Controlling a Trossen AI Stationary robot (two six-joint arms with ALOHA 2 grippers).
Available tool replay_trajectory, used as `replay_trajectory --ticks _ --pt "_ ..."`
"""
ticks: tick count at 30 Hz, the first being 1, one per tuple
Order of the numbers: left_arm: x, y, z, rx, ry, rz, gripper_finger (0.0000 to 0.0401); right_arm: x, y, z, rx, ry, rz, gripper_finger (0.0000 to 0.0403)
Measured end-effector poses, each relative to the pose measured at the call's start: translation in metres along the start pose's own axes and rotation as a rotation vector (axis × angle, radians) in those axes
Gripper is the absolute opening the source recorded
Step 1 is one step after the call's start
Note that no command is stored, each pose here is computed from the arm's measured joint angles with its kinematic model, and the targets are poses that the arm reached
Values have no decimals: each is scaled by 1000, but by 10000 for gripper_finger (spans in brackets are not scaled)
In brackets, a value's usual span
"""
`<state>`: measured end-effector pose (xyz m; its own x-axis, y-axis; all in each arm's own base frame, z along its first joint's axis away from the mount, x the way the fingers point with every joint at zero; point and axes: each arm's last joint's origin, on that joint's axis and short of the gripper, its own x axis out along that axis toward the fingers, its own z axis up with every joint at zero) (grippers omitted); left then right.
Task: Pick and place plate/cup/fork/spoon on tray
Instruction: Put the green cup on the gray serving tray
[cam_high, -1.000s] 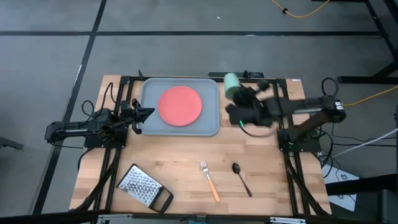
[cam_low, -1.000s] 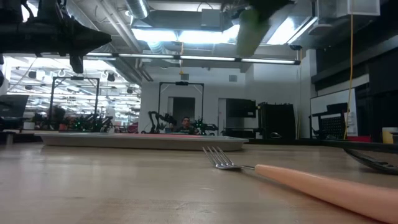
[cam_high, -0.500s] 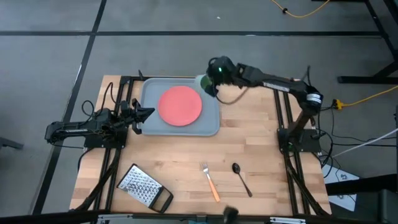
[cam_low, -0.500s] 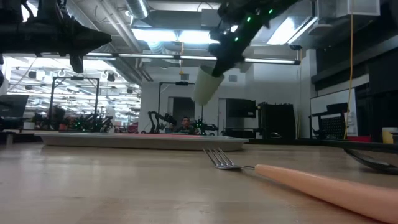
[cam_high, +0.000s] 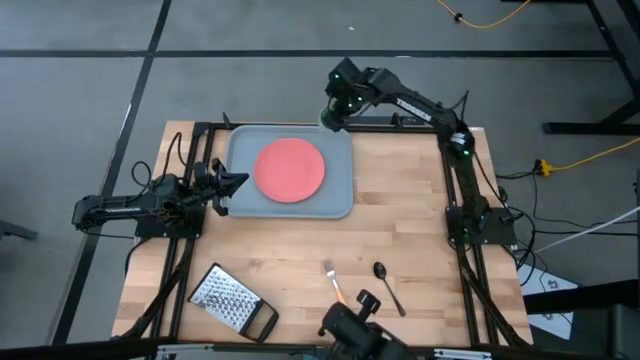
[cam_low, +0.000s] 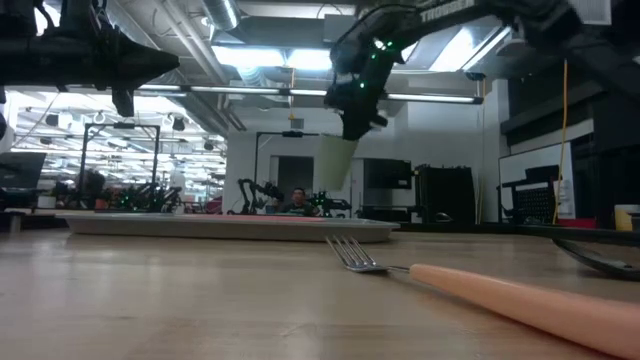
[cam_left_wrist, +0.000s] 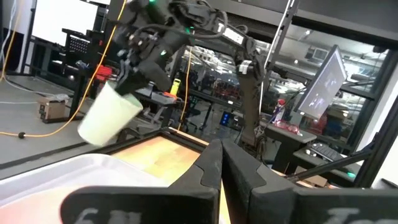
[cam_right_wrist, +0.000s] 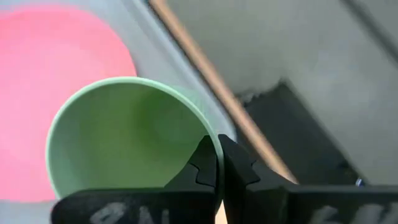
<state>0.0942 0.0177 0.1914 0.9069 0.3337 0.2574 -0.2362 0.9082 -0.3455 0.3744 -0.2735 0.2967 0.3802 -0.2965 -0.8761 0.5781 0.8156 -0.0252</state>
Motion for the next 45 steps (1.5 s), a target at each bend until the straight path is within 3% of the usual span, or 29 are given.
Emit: replay_trajectory --ticks 5,12,24,45 --pt "0 0 0 0 0 0 0 15 -2 -3 38 115 104 2" --pt "0 0 0 -1 2 -6 0 29 -5 -11 21 207 113 10" --pt "0 0 0 -2 2 -7 0 53 -5 -14 -8 246 118 14" --pt "0 0 0 -2 2 -7 0 58 -3 -16 -7 251 118 15"
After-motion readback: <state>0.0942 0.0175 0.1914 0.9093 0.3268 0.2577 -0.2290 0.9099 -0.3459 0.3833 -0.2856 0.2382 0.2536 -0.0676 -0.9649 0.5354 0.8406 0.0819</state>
